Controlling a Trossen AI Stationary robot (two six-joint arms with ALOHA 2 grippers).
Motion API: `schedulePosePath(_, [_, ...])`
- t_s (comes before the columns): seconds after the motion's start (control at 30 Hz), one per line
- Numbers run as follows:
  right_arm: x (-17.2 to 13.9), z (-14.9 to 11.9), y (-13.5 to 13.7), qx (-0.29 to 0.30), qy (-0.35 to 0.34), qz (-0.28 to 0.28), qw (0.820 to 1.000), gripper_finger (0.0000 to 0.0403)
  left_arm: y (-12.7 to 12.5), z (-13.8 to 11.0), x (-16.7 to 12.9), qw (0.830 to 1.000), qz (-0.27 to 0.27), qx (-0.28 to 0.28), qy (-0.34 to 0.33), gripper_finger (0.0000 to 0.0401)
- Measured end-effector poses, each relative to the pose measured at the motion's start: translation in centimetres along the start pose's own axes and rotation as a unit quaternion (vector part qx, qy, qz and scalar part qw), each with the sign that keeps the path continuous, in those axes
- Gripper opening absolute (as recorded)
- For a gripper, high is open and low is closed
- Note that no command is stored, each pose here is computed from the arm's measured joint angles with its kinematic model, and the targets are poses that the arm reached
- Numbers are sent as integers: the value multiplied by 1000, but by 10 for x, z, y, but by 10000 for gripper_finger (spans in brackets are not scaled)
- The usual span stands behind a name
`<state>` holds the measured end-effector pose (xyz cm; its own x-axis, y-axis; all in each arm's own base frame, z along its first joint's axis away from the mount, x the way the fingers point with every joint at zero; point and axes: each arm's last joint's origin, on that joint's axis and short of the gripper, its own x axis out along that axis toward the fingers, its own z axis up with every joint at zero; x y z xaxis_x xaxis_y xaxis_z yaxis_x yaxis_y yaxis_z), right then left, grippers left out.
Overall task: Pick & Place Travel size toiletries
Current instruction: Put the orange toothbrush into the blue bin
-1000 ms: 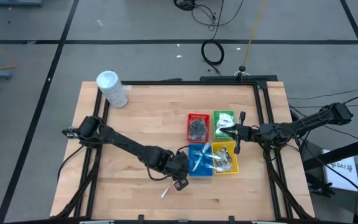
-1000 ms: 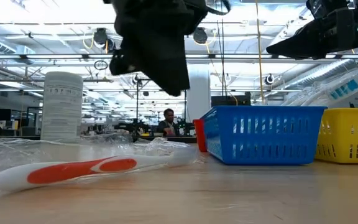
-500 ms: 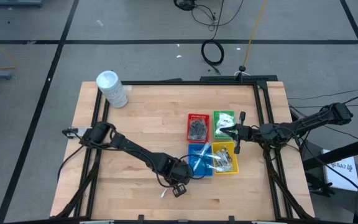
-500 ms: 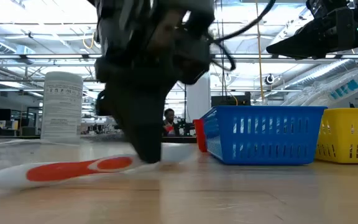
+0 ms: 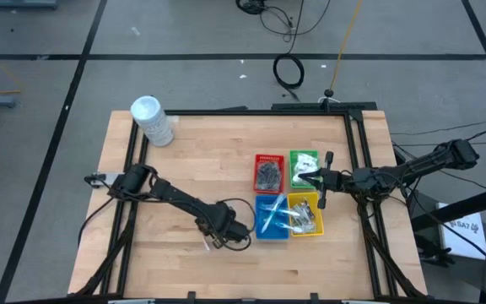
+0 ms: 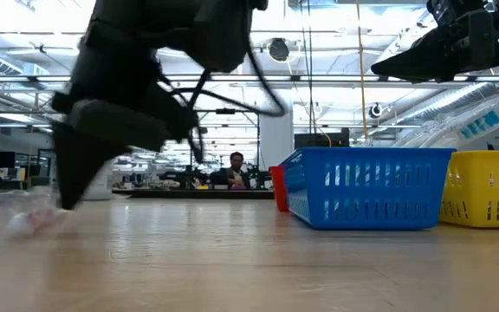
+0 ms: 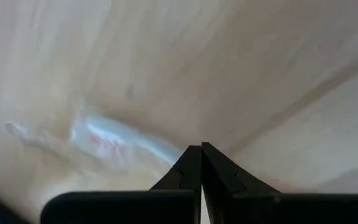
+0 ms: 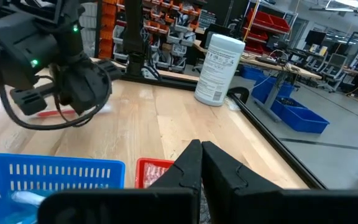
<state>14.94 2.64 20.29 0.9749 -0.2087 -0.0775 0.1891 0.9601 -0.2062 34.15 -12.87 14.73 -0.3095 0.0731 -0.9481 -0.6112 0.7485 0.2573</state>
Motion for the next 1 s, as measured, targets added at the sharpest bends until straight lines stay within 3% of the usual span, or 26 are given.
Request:
schedulePosePath(0.13, [0,0,0,0,0,0,1000,0,4,-15,-7,997,37,-38,53,6])
schedulePosePath(0.3, [0,0,0,0,0,0,1000,0,1,-38,-11,994,88,-61,28,7])
schedulePosePath(0.43, [0,0,0,-1,1,0,1000,0,-1,-43,-7,990,97,-96,17,20])
schedulePosePath(0.67, [0,-1,0,-3,5,1,1000,0,5,-26,-2,987,94,-127,-14,119])
schedulePosePath(0.8, [0,-1,0,-3,5,1,1000,0,9,-19,7,986,80,-146,14,173])
schedulePosePath(1.0, [0,-2,0,-5,8,1,1000,0,22,-15,34,976,104,-190,28,205])
